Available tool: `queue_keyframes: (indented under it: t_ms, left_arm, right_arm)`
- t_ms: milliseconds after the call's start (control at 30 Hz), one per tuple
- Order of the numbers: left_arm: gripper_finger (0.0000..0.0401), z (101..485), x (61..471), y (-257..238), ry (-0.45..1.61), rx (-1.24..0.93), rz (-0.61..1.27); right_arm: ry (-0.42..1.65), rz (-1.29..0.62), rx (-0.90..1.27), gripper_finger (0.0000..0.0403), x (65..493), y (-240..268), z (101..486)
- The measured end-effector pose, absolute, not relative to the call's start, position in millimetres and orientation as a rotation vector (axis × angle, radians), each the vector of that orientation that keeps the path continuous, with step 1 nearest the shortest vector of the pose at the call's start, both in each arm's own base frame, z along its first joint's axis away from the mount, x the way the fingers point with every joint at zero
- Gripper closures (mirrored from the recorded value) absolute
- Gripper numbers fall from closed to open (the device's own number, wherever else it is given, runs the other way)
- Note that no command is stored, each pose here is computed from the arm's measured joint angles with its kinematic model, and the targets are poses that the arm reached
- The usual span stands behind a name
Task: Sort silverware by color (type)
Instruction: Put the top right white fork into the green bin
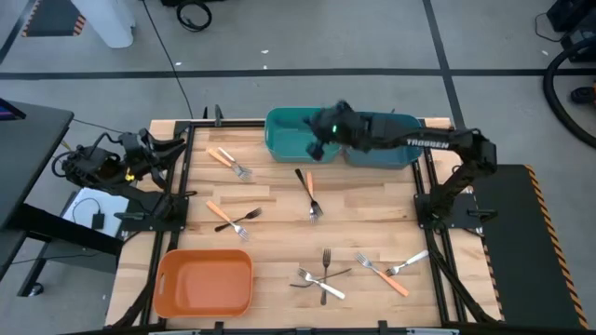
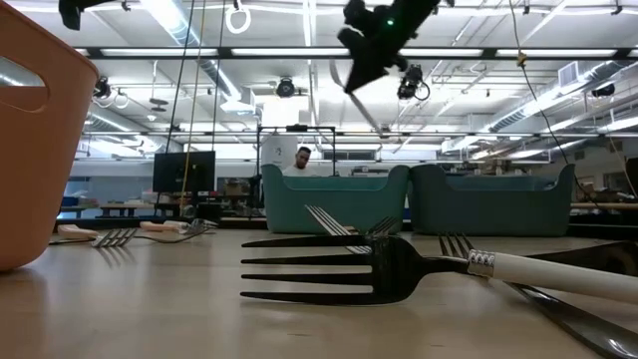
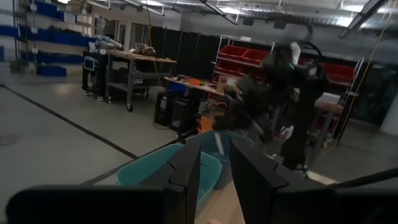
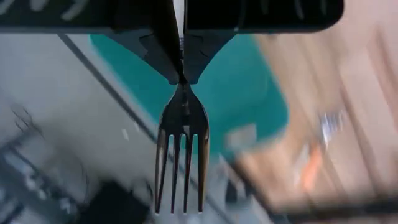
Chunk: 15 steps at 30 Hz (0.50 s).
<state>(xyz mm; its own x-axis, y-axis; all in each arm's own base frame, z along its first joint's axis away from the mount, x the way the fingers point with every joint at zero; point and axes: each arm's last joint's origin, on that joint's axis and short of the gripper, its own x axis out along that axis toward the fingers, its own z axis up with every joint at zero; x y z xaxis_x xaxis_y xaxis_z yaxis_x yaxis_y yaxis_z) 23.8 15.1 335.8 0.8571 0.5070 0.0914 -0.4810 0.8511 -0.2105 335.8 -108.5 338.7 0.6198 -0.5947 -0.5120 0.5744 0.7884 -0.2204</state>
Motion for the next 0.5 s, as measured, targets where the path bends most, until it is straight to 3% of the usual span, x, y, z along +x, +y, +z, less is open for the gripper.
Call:
queue_keyframes:
  t_ms: [133, 333, 500]
  left_arm:
    - [0.0305, 336.3, 23.7, 15.1, -0.142, -0.155, 0.525]
    - [0.0305, 336.2, 23.7, 15.1, -0.144, -0.164, 0.524]
    - [0.0305, 336.3, 23.7, 15.1, -0.145, -0.167, 0.524]
  right_arm:
    - [0.526, -0.642, -0.076, 0.0395, 340.4, -141.5, 338.3]
    - [0.716, -0.401, -0.077, 0.0395, 347.0, -177.7, 290.3]
    - [0.847, -0.351, -0.029, 0.0391, 352.6, -182.7, 258.6]
